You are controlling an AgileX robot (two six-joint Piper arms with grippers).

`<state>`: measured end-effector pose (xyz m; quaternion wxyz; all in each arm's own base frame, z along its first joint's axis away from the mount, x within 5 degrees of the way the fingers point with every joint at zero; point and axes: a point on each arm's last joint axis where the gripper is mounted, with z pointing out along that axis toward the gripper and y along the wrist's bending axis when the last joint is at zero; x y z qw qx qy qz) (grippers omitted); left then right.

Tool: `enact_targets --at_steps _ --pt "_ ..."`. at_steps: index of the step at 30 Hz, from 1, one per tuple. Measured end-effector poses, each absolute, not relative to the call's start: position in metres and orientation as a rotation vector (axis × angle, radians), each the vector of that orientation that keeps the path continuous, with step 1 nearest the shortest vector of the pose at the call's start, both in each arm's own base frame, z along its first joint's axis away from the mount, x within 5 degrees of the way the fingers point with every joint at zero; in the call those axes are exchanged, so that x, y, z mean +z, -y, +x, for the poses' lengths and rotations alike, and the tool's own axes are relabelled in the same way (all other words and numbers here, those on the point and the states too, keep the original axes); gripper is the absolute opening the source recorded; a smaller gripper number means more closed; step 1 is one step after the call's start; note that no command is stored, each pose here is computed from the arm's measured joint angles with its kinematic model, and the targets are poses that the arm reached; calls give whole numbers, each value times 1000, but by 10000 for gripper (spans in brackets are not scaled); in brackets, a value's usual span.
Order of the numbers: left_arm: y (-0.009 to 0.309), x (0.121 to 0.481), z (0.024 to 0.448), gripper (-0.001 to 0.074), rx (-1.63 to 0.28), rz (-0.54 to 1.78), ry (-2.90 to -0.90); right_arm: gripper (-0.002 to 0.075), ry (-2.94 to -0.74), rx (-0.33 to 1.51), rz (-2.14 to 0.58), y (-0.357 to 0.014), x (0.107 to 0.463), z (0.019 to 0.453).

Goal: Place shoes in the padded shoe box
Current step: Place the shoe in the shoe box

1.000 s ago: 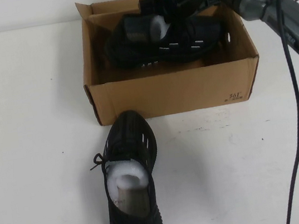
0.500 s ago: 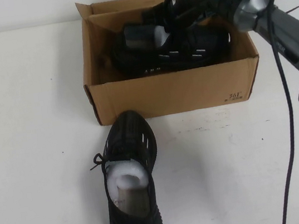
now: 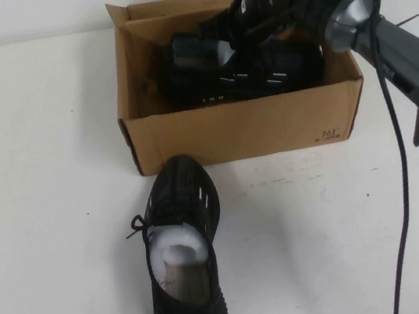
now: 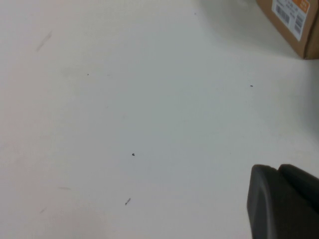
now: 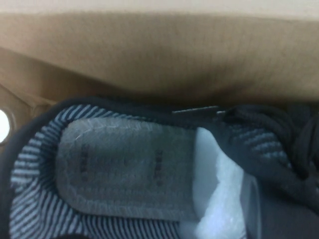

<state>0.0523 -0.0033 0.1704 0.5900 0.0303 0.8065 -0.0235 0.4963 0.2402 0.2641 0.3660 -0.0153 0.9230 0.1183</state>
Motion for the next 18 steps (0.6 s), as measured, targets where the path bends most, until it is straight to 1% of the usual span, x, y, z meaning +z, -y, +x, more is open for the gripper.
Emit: enact_targets --at_steps 8,11,14,16,17,18 --pt "3 170 52 -4 -55 71 -1877 19 -2360 306 -83 -243 259 499" --pt "3 170 52 -4 -55 71 -1877 59 -2355 301 -100 -243 259 499" --pt "3 170 52 -4 -55 71 -1877 173 -2340 304 -108 -243 260 500" --pt "3 170 52 -4 -55 71 -1877 290 -2338 302 -111 -243 260 500" --pt "3 170 52 -4 -55 71 -1877 337 -2338 302 -111 -243 260 500" --pt "3 170 52 -4 -55 71 -1877 368 -2338 301 -113 -243 260 500"
